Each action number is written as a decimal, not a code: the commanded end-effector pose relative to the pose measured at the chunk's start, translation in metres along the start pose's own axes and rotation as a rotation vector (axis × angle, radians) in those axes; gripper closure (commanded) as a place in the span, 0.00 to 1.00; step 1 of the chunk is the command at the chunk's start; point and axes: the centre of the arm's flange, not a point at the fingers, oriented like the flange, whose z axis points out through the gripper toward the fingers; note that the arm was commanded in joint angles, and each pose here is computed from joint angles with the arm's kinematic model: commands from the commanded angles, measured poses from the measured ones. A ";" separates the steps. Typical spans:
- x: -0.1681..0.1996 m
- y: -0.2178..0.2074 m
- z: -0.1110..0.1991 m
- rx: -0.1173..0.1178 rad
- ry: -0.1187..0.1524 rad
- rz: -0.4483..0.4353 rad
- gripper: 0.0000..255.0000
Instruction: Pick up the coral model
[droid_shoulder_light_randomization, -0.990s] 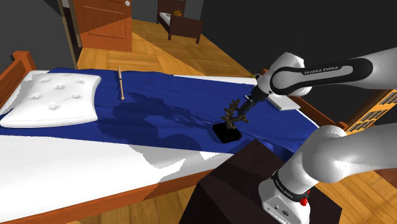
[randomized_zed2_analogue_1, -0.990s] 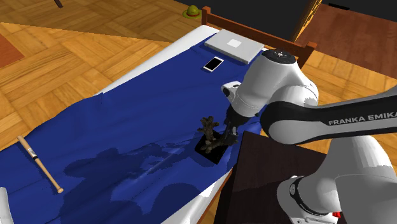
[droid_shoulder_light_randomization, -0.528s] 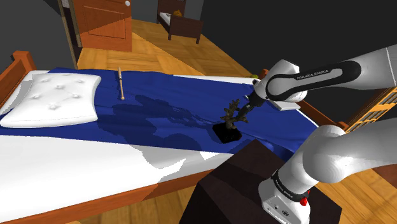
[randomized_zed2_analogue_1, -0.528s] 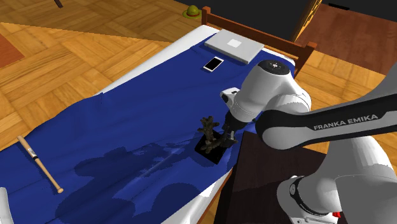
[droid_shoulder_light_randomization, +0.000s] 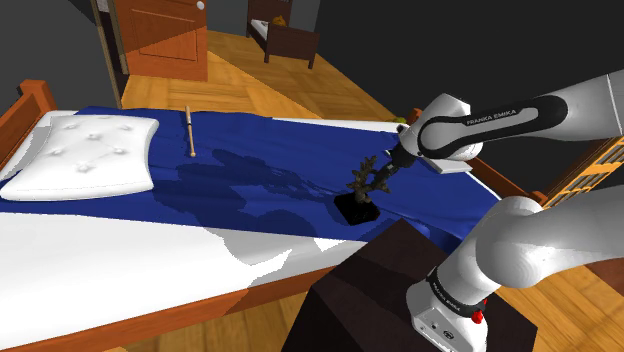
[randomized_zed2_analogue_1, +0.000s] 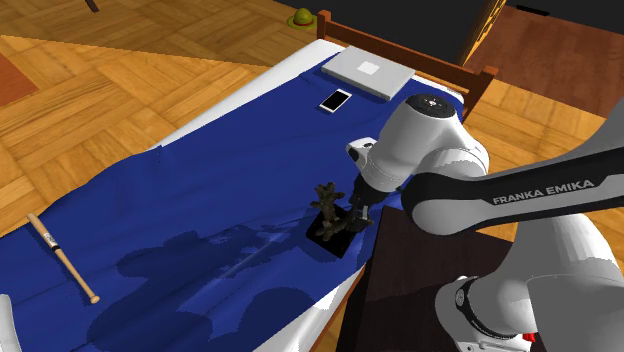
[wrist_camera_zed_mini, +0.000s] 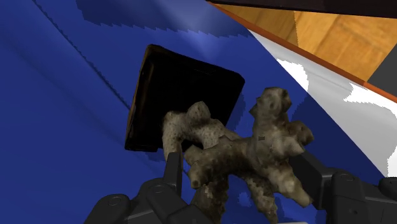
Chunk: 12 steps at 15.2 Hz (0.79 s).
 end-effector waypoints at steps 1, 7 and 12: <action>-0.001 0.000 0.002 0.001 -0.003 0.002 1.00; 0.006 -0.004 -0.029 0.001 -0.003 0.002 1.00; 0.012 -0.007 -0.054 0.001 -0.003 0.002 1.00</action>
